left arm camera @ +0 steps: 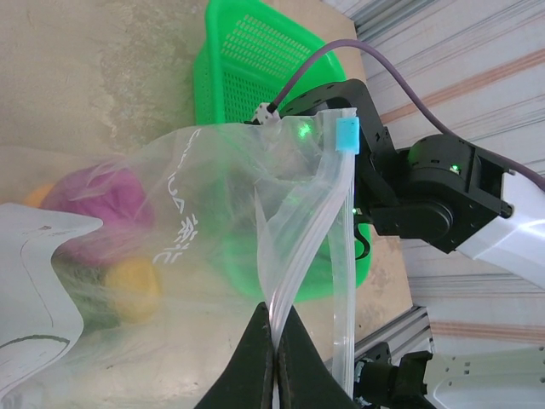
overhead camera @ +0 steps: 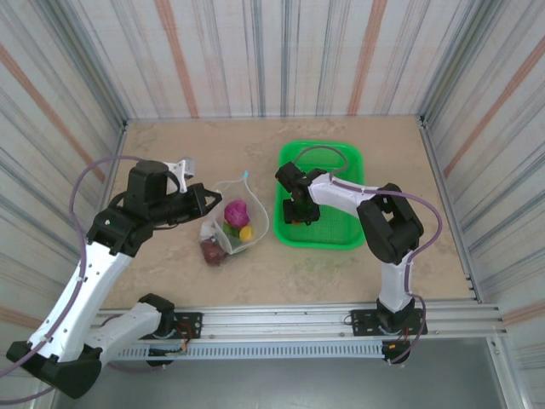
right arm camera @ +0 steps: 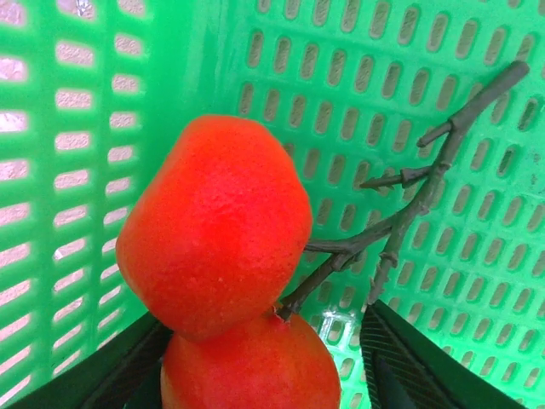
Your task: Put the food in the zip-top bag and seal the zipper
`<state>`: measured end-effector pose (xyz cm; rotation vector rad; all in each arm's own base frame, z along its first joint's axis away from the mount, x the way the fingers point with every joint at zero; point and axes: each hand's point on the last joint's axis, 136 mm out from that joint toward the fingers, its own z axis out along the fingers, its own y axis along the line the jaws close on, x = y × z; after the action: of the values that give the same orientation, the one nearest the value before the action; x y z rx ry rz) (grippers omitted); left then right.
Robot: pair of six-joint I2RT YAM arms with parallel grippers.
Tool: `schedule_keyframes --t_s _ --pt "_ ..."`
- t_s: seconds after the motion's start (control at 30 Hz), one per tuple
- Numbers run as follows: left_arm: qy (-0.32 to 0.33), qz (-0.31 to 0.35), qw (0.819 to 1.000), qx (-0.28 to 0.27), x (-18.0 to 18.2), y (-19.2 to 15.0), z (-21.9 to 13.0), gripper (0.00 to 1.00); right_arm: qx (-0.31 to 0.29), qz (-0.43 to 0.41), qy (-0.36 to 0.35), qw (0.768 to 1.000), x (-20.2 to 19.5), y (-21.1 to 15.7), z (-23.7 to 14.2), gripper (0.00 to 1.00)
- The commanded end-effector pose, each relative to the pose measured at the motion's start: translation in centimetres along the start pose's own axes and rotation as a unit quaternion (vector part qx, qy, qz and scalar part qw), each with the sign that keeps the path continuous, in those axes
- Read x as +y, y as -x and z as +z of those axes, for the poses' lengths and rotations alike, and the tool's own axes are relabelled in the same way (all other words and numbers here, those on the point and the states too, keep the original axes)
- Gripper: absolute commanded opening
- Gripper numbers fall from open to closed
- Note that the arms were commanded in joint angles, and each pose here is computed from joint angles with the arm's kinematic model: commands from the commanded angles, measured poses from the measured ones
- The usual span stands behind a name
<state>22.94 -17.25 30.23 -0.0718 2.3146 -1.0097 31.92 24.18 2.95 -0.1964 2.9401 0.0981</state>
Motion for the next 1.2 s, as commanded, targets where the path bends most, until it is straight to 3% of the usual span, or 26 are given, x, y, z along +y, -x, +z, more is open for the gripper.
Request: schedule_keyframes --t_s 0.0,0.1,0.47,0.67,0.87,1.0,1.17 --pt "-0.008 -0.004 1.000 -0.001 -0.2 0.0 0.0 0.00 0.001 -0.002 -0.018 1.000 -1.1 -0.2 0.1 0.53" --pt "-0.009 -0.002 1.000 -0.002 -0.2 0.0 -0.1 0.00 -0.017 -0.001 -0.010 1.000 -1.1 0.3 -1.5 0.44" --pt "-0.010 -0.004 1.000 0.001 -0.4 0.0 -0.3 0.00 -0.124 0.007 0.040 0.991 -1.6 0.9 -13.2 0.44" --pt "-0.011 -0.002 1.000 -0.001 -0.6 0.1 -0.4 0.00 -0.214 -0.021 0.098 0.972 -0.2 0.7 -21.6 0.45" --pt "-0.011 -0.002 1.000 0.000 -0.7 0.3 -0.3 0.00 -0.287 -0.118 0.176 0.934 5.2 -1.0 -29.8 0.45" --pt "-0.013 -0.003 1.000 0.001 -0.9 0.3 -0.4 0.00 -0.275 -0.193 0.200 0.920 9.6 -2.8 -31.1 0.45" --pt "-0.013 0.000 1.000 -0.002 -1.1 0.5 -0.7 0.00 -0.245 -0.253 0.155 0.923 12.8 -3.8 -28.3 0.45"
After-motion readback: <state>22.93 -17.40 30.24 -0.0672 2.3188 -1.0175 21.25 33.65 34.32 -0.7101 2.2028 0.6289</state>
